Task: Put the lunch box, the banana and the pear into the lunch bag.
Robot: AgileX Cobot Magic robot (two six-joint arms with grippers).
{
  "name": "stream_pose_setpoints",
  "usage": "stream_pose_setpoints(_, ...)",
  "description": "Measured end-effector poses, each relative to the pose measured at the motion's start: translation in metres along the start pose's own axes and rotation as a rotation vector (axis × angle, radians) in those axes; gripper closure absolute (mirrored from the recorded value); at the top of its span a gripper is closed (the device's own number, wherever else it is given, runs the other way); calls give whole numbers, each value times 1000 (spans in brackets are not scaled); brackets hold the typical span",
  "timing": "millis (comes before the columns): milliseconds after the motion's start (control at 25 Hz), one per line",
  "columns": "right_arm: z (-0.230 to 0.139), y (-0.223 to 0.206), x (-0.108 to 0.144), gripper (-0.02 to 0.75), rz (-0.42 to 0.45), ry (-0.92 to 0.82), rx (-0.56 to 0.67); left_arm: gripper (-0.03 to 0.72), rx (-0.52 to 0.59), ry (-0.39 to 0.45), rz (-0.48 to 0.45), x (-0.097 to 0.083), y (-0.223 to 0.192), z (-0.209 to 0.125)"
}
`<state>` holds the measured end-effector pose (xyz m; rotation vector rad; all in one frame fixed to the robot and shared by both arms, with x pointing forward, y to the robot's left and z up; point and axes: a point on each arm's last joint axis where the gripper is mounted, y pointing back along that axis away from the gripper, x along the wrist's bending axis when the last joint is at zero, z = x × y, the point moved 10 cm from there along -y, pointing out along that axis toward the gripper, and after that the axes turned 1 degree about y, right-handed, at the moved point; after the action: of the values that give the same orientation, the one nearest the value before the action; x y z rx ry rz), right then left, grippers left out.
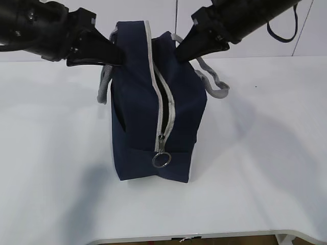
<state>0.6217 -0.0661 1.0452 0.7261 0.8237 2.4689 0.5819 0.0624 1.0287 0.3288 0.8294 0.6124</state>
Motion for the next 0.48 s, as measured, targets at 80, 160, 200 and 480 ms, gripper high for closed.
stream_pose_setpoints(80, -6, 4, 0, 720, -26, -15, -15, 690, 2, 14, -19, -3, -6, -1)
stream_pose_setpoints(160, -9, 9, 1, 720, -61, -21, -41, 690, 15, 6, -42, -9, -13, -5)
stream_pose_setpoints(200, -11, 12, 1, 720, -77, -20, -47, 690, 24, -1, -55, -13, -17, -7)
stream_pose_setpoints(480, -17, 27, -5, 720, -184, -26, -93, 690, 66, -25, -121, -29, -41, -8)
